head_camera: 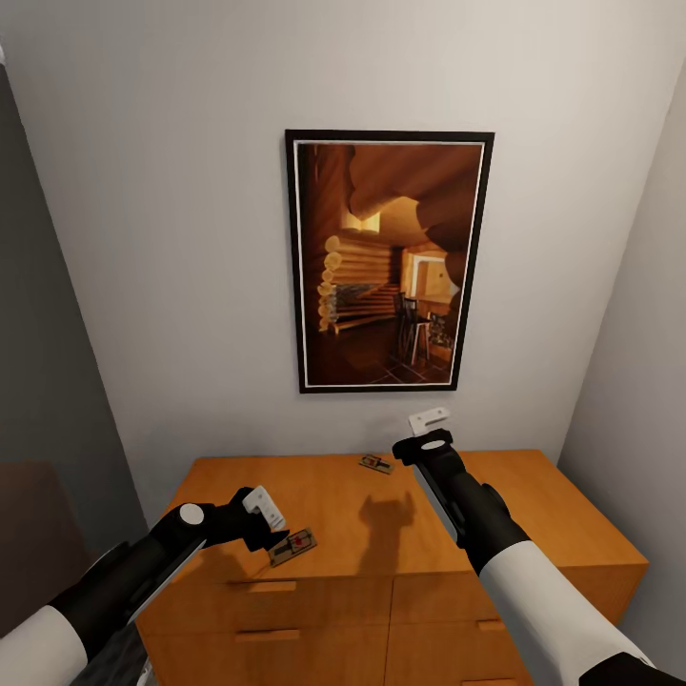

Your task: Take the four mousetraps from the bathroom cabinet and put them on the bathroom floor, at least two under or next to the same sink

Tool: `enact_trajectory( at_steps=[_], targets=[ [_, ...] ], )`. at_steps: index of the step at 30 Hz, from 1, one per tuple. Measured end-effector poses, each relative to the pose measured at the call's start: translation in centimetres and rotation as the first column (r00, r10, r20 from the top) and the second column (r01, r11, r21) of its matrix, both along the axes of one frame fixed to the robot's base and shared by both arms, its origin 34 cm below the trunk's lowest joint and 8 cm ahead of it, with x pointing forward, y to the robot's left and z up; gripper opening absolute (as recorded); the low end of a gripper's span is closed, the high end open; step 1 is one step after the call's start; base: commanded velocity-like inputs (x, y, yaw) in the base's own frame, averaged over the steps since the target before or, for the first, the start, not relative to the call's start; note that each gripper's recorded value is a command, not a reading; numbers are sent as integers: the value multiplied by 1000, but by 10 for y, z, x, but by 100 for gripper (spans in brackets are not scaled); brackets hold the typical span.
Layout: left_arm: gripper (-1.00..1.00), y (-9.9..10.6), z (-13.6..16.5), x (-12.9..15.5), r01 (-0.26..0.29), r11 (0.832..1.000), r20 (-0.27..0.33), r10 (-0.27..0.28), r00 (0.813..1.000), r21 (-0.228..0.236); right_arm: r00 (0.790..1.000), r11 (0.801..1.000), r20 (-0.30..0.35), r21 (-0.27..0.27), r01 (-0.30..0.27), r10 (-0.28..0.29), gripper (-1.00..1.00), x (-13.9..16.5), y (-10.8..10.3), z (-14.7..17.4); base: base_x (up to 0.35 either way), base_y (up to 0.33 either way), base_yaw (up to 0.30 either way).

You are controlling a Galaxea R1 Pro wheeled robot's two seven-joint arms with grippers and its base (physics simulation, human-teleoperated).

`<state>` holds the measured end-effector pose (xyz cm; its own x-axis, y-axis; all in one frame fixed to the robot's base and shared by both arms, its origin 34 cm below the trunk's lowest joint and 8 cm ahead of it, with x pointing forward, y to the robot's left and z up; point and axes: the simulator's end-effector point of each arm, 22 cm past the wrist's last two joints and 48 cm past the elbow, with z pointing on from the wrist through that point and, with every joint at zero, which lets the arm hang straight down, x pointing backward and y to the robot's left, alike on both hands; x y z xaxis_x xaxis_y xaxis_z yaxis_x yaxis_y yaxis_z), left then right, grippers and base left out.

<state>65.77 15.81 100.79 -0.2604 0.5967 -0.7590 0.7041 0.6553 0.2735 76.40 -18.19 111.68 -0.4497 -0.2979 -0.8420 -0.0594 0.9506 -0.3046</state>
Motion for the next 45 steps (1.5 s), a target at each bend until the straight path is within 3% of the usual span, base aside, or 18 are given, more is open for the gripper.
enact_trajectory(
  at_steps=[45],
  targets=[
    [100, 2, 1, 3, -15, 1000, 13, 15, 1000, 6, 1000, 1000, 0, -1, 0, 0, 100, 0, 0, 0, 0, 0, 0]
  ],
)
